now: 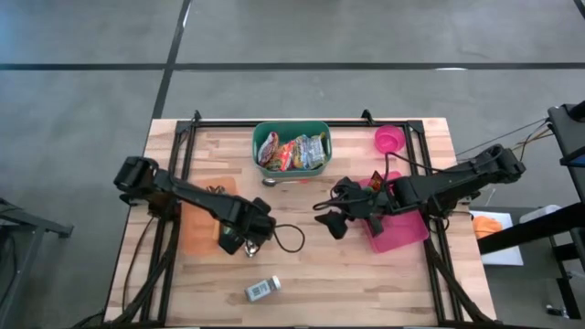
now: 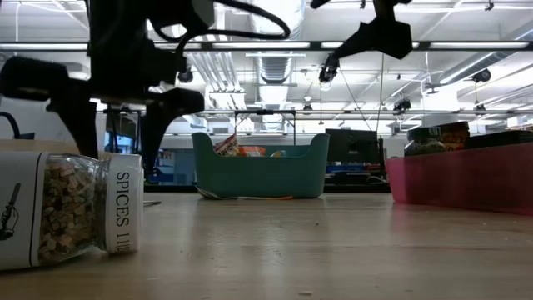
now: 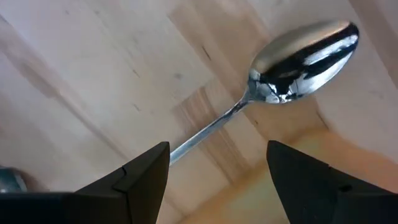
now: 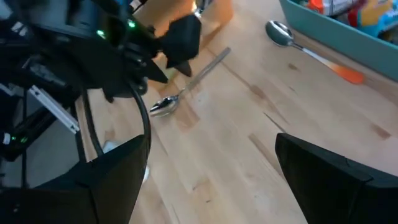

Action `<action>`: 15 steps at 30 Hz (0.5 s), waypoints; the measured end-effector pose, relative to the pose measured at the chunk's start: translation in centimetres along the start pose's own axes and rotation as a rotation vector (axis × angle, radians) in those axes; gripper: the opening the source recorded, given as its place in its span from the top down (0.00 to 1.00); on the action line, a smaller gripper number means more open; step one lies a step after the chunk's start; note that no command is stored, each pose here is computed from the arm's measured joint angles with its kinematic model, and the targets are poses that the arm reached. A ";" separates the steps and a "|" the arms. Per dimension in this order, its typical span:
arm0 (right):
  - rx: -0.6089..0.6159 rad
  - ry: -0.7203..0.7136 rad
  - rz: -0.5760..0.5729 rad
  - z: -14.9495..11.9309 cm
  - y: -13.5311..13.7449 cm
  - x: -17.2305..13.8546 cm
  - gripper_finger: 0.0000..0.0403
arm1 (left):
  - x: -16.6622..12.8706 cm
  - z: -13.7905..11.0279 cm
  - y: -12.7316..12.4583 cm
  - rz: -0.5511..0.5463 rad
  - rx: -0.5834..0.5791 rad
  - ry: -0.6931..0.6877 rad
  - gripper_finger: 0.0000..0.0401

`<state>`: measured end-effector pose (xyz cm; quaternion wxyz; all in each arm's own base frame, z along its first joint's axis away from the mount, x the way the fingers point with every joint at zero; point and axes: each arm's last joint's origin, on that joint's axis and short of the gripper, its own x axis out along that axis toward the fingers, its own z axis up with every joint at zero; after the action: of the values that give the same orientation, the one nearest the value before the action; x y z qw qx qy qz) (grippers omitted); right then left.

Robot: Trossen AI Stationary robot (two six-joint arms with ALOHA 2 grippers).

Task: Pick & Place Food Item
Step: Put the silver spoon into the orange bin

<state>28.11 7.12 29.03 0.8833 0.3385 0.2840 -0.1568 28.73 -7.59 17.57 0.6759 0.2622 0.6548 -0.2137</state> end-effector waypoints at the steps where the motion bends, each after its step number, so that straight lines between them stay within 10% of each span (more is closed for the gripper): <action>1: -0.010 0.000 0.001 0.0 0.1 -0.1 0.14 | 0.3 0.0 0.0 0.005 0.000 -0.006 0.32; 15: -0.057 -0.041 0.044 1.5 1.5 -1.1 0.14 | 3.0 -0.5 -0.2 0.079 -0.008 -0.023 0.36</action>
<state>28.59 7.27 31.37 0.9014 0.3159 0.2629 -0.1362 28.35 -7.23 14.53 0.6924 0.2826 0.6368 -0.1875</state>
